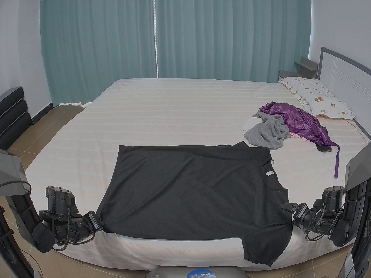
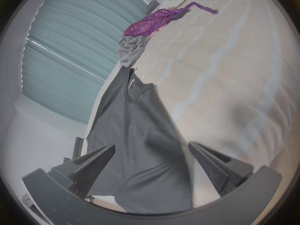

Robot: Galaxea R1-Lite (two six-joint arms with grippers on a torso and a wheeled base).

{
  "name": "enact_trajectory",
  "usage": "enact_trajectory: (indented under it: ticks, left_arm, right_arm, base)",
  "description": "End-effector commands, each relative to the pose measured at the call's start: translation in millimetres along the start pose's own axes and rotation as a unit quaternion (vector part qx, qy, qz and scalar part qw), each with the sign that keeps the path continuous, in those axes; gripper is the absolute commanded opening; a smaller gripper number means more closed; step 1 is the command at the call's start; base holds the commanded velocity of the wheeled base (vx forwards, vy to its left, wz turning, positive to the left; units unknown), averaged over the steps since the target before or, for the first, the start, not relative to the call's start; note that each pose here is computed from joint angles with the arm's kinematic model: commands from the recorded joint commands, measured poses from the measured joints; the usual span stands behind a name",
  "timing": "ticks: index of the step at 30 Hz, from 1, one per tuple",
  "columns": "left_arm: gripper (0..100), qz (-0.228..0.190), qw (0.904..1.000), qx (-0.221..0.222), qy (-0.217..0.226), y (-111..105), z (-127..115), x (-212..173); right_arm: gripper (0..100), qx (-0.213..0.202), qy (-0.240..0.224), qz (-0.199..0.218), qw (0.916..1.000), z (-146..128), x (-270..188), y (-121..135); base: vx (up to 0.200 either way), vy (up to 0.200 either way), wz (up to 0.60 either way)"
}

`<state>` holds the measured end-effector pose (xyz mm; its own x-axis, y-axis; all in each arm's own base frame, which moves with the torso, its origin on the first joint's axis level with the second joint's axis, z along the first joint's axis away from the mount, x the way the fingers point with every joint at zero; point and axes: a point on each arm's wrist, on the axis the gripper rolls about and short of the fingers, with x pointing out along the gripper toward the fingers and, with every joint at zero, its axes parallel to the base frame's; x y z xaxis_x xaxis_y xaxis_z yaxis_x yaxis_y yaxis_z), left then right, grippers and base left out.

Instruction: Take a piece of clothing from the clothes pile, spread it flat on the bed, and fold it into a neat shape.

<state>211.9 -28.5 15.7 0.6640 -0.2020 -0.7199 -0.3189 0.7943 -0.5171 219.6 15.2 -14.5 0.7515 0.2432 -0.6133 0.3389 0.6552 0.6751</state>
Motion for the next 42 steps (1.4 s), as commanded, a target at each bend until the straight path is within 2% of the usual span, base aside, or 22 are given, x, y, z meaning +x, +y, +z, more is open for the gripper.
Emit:
enact_trajectory:
  ticks: [1,5,17,18,23,36,42]
  left_arm:
    - [0,-0.002,1.0,-0.001,-0.001,0,0,-1]
    - [0,-0.002,1.0,0.0,-0.001,0,1,-1]
    - [0,-0.002,1.0,-0.002,-0.002,0,1,0]
    - [0,-0.002,1.0,-0.002,-0.002,0,1,0]
    - [0,-0.002,1.0,-0.002,-0.002,0,1,0]
    - [0,0.0,1.0,-0.002,0.0,0,1,1]
    - [0,0.0,1.0,-0.002,0.001,0,1,1]
  right_arm:
    - [100,-0.014,-0.014,-0.01,0.9998,0,0,-1]
    - [100,-0.032,-0.026,-0.021,0.9989,2,-2,-2]
    - [100,-0.033,-0.025,-0.012,0.999,6,15,-3]
    - [0,-0.033,-0.025,-0.015,0.999,5,16,-4]
    - [0,-0.036,-0.035,-0.007,0.9987,9,22,-2]
    - [0,-0.052,-0.092,0.049,0.9931,34,37,20]
    - [0,-0.06,-0.092,0.059,0.9922,36,50,22]
  base:
    - [0.0,0.0,0.0]
    - [0.0,0.0,0.0]
    - [0.0,0.0,0.0]
    - [0.0,0.0,0.0]
    - [0.0,0.0,0.0]
    - [0.0,0.0,0.0]
    - [0.0,0.0,0.0]
